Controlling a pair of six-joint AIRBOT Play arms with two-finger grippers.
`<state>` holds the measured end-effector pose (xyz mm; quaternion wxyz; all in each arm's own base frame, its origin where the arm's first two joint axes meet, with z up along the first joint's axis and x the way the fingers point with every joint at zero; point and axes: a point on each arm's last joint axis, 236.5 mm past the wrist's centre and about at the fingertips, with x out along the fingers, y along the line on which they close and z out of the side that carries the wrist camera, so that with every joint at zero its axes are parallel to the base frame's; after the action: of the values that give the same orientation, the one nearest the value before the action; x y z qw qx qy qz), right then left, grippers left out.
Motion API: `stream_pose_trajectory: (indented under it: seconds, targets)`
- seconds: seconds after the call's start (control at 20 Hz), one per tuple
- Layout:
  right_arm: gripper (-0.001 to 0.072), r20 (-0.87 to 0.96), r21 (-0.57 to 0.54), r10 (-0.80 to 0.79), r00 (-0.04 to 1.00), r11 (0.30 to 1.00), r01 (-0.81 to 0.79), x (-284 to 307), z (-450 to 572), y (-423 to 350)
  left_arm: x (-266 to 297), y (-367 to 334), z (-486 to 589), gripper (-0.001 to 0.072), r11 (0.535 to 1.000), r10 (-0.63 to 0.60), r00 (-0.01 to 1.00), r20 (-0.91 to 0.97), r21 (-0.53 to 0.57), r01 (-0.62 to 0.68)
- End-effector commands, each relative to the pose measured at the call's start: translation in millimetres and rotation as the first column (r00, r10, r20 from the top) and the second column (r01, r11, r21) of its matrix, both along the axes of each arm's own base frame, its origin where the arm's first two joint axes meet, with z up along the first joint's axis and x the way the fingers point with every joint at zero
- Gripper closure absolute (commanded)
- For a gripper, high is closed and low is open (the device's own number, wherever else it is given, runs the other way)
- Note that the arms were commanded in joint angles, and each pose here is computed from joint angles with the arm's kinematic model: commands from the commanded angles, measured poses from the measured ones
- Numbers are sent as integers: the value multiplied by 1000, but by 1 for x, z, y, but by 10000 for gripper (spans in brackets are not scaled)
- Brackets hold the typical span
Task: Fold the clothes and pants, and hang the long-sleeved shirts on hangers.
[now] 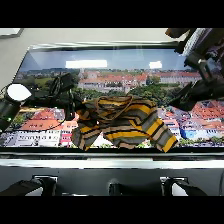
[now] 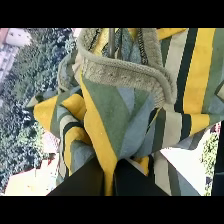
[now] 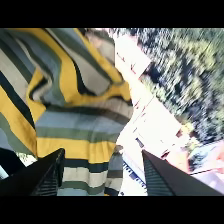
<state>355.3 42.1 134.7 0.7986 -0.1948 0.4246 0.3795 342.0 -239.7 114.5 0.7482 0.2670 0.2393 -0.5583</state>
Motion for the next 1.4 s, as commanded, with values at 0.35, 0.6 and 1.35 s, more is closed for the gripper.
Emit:
stream_pose_trajectory:
  seconds: [0.35, 0.6, 1.35]
  targets:
    - [160, 84, 133, 85, 993, 986, -96, 17, -42, 18, -14, -4, 41, 690, 998, -3, 997, 78, -63, 8]
    - [160, 137, 154, 121, 983, 978, -142, 20, -34, 26, -18, -9, 53, 690, 994, -4, 997, 79, -110, 13]
    - [652, 163, 190, 237, 958, 945, -266, 30, -49, 72, -21, -9, 53, 690, 994, -12, 997, 75, -108, 20]
